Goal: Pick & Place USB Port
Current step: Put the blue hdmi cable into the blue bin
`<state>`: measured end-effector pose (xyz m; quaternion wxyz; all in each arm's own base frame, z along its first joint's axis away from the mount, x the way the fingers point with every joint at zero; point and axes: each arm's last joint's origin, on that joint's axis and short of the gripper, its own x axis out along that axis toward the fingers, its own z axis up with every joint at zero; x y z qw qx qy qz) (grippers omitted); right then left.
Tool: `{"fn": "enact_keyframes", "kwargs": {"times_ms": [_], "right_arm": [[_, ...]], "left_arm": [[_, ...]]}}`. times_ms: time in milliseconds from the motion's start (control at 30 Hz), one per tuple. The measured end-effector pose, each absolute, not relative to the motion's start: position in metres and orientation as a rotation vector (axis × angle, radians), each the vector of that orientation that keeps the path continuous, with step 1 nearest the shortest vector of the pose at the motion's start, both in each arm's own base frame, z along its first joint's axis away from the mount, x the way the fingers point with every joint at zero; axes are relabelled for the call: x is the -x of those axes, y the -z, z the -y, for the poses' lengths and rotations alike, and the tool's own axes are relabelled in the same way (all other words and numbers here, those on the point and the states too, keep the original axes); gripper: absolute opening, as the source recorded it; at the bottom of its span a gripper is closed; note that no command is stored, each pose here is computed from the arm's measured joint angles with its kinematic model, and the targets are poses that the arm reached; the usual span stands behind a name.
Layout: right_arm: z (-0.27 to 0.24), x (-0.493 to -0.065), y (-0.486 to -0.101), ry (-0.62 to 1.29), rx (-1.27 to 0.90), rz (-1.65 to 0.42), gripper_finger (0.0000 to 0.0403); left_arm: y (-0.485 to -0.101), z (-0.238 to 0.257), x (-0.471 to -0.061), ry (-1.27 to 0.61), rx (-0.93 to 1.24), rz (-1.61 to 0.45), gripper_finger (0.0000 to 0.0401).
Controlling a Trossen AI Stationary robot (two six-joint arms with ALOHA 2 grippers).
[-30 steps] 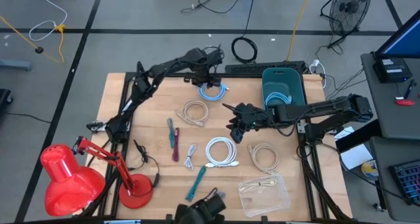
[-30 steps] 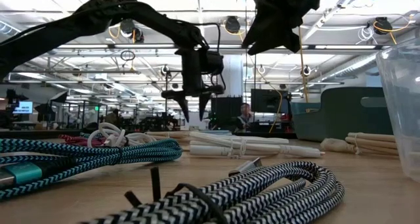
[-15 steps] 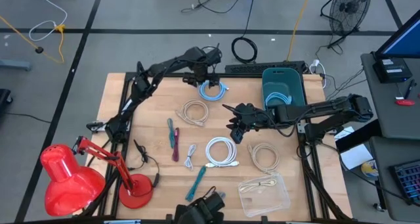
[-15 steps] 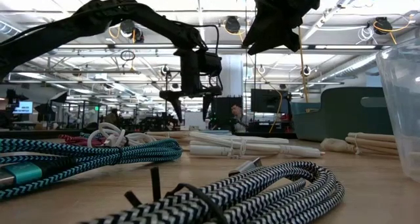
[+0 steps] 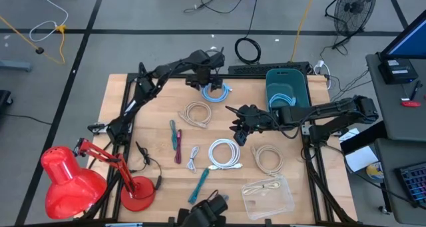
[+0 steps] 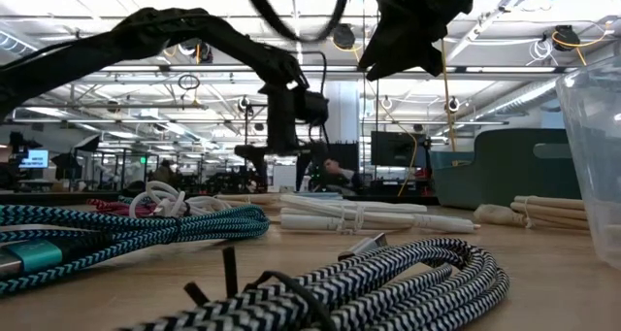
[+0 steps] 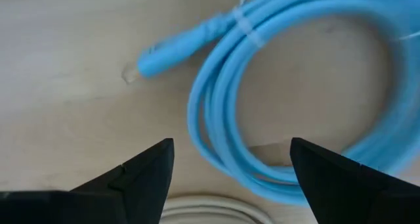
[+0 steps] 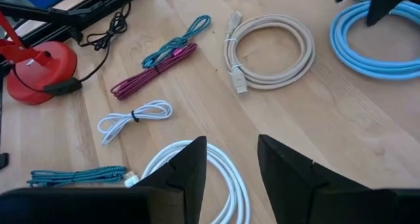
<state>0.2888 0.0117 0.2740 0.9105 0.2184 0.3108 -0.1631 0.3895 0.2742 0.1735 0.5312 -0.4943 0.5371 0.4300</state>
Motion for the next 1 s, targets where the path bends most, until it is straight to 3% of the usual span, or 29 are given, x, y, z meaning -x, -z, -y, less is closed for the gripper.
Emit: {"fn": "enact_keyframes", "kwargs": {"times_ms": [867,1000], "right_arm": [[-0.0118,-0.2888,-0.2740,0.325,-0.435,-0.646,0.0128],[-0.0125,-0.2889,-0.2739,0.302,-0.435,-0.653,0.0128]], "left_arm": [[-0.1618,-0.2798,-0.3930,-1.045,1.181,-1.252,0.0310],[-0.1618,-0.2799,-0.3931,-1.052,1.189,-1.246,0.0292]]}}
